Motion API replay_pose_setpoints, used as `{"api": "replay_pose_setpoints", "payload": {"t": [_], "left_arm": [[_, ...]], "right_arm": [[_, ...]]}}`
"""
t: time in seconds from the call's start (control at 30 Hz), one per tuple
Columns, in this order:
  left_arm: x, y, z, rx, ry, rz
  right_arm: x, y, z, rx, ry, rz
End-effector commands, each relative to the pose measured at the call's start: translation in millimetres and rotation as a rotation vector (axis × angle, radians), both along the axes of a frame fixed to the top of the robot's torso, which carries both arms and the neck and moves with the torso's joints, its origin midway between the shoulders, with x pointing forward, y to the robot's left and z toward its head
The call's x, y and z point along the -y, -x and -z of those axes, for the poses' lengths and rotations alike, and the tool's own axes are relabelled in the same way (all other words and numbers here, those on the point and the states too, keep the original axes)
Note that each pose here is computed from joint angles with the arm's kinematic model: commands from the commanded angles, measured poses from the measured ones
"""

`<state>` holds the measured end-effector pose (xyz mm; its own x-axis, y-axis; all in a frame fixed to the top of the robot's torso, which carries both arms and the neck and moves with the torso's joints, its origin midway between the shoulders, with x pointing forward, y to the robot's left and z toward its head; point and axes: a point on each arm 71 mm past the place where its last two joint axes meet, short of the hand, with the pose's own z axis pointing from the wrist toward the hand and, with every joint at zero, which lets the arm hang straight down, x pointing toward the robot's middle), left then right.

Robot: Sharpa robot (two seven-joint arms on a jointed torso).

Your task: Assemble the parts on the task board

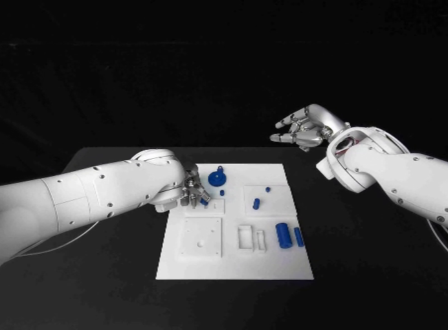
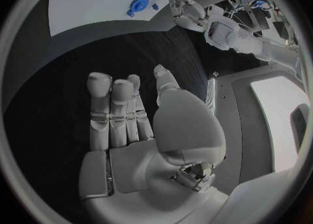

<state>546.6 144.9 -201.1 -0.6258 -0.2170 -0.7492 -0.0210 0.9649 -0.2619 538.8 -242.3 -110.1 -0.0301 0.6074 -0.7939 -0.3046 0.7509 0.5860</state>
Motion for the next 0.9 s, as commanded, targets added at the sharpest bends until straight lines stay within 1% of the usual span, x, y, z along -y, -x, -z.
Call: {"api": "replay_pose_setpoints", "payload": {"t": [0.03,0.47,0.9], "left_arm": [[2.1,1.1,1.0,-0.010,-0.011,0.015],[8.2,6.4,3.6,-0.036,-0.017,0.045],[6.9,7.5,5.1,-0.047,-0.024,0.047]], "right_arm": [[-1.0,0.1,-2.3,0.025,-0.015,-0.004],[-3.9,-0.8,-1.9,0.025,-0.023,-0.007],[-5.0,-1.3,-1.3,0.021,-0.023,-0.009]]}}
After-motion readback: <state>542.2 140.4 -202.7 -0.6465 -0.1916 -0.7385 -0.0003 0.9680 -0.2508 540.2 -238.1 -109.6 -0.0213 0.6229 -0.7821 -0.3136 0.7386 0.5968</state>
